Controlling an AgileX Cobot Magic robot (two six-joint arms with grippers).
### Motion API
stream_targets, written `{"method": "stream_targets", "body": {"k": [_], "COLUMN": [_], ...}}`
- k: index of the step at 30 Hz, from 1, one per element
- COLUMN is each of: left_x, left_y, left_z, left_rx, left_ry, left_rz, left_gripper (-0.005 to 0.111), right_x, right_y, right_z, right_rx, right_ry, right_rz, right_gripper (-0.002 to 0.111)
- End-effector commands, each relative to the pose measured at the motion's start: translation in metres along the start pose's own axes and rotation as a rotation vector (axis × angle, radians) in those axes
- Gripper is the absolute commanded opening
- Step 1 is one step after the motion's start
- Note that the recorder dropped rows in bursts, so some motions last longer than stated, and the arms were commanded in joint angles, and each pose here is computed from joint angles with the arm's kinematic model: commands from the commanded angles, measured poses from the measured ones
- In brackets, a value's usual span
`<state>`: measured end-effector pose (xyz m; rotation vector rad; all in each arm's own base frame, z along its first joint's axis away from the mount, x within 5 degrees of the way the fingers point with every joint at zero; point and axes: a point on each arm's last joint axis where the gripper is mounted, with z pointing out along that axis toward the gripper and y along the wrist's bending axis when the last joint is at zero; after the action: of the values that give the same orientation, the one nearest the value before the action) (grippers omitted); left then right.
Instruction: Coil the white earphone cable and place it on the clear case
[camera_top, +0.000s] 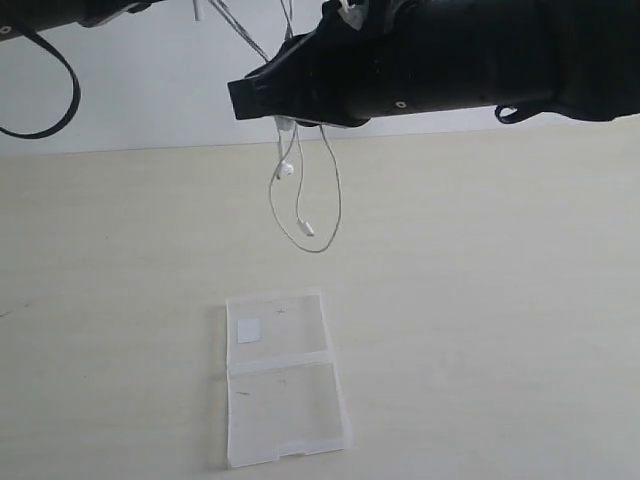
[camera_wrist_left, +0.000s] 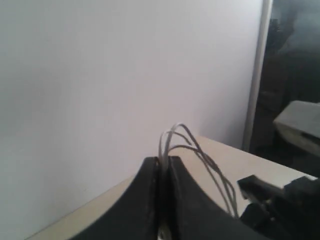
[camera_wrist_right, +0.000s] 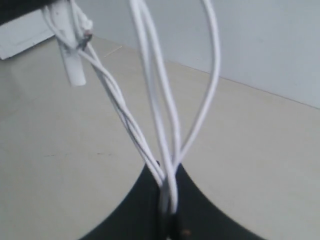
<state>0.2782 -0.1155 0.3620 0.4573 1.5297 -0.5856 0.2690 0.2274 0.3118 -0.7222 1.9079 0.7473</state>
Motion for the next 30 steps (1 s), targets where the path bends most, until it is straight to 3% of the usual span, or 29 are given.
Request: {"method": "stream_targets", "body": {"k": [1,12,24,30], "left_x": [0.001,0.029,0.048,0.068], "left_y": [0.007,0.014,0.015,0.016], "left_z": [-0.005,-0.01,-0.015,-0.011], "left_rx": [-0.098,-0.174,-0.193,-0.171], "left_ry": [0.037,0.149,0.206,0.252], "left_rz": [-0.018,-0.04,-0.076,-0.109], "left_gripper": [0.0,0.0,0.0,0.0], "right_x": [-0.002,-0.015,-0.025,-0.043], "right_y": [-0.001,0.0,0.011,0.022], "right_z": [-0.01,-0.043,-0.083,-0.117], "right_rx": [0.044,0.155,0.176,0.19], "right_ry": [0.035,0.044,0.055,-0.064], "right_rz": [-0.075,-0.186,-0.263,-0.296], "right_gripper": [0.0,0.0,0.0,0.0]}}
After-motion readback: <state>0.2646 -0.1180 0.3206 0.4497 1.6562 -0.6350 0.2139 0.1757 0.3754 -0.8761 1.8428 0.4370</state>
